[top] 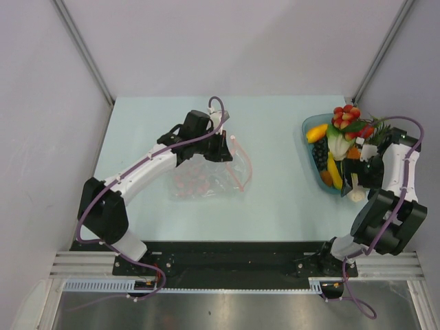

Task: Place the food in the zip-top bag and seal the zipper
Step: Pick up the fake vegetable from the bin.

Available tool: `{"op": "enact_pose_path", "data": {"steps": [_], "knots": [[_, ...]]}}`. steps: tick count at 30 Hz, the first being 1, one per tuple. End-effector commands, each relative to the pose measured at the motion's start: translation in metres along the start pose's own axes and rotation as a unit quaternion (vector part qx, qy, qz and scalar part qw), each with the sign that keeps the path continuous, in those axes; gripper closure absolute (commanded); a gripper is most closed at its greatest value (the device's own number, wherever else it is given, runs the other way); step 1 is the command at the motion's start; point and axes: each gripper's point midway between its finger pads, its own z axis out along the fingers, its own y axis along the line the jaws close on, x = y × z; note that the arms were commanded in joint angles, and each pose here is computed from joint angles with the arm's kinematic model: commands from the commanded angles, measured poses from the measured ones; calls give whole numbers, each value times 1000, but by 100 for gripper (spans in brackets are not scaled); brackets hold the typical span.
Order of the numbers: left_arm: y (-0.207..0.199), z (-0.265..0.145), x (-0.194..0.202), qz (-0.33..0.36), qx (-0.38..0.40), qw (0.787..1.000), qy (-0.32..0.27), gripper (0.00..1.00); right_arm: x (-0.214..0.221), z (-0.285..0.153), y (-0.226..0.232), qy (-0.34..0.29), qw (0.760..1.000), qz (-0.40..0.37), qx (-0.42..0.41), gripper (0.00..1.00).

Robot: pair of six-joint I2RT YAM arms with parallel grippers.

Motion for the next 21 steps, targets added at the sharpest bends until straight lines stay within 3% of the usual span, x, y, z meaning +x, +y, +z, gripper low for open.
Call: {"op": "enact_pose_path", "data": {"steps": [1,8,11,14,17,21], "knots": [[-11,-13,-18,14,15,999,-33,100,9,1,-15,-6,998,16,61,0],[-10,-9,-15,5,17,1000,-26,100,-8,10,-25,-31,996,28,77,0],[-9,-8,-14,6,16,1000,-26,100,-13,10,-26,-40,996,30,75,6],[-9,-9,-14,6,15,1000,-26,100,-13,5,-23,-48,996,23,70,32],[-10,-10,-14,6,16,999,-27,100,-5,-6,-17,-46,997,10,66,50],[-11,-10,-18,7,16,999,-31,100,7,-19,-9,-42,997,-4,59,67]]}}
